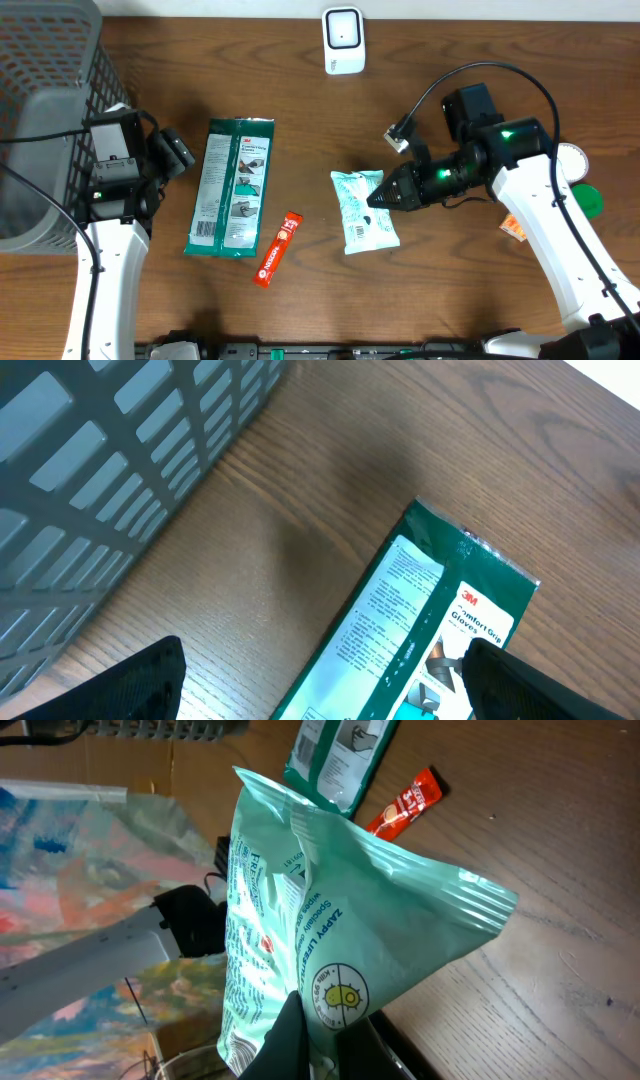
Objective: Scan the item barcode
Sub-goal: 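Carry the wipes pack up toward the white scanner with the right gripper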
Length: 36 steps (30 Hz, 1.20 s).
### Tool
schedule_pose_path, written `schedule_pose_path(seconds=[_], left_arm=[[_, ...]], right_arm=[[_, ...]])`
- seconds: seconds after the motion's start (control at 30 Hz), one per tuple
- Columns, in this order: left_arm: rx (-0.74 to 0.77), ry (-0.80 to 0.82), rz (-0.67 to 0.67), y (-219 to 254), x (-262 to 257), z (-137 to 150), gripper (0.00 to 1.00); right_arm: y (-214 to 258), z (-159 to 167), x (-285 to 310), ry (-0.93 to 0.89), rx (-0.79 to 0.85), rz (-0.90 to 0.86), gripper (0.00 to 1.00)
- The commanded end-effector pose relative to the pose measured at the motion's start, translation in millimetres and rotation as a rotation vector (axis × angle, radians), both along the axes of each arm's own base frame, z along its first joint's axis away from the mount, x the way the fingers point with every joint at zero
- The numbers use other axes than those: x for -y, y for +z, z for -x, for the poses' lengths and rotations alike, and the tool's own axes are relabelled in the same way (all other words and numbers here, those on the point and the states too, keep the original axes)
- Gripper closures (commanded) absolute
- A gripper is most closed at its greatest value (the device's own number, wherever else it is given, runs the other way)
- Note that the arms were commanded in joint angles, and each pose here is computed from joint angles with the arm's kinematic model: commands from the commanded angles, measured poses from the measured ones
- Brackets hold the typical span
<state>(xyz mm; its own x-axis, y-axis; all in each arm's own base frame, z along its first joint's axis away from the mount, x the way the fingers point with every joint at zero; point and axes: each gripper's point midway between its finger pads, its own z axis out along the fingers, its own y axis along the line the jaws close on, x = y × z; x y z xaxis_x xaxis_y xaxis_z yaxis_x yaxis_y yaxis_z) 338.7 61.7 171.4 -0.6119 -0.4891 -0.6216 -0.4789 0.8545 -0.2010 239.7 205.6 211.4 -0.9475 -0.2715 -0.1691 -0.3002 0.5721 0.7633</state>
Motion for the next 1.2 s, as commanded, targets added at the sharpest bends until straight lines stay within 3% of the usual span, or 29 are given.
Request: schedule_pose_path(seconds=[0.0, 0.73, 1.17], left_arm=[[0.034, 0.016, -0.010, 13.7, -3.8, -3.4, 0.12], [0.034, 0.016, -0.010, 13.7, -3.8, -3.4, 0.12], [0.034, 0.016, -0.010, 13.7, -3.8, -3.4, 0.12]], right_arm=[[4.1, 2.8, -1.3, 0.015, 0.026, -0.010, 0.99], [2.3, -29.7, 33.7, -0.183, 0.000, 0.054, 0.99], [65.4, -41.5, 70.9, -0.278, 0.157, 0.290, 0.99]])
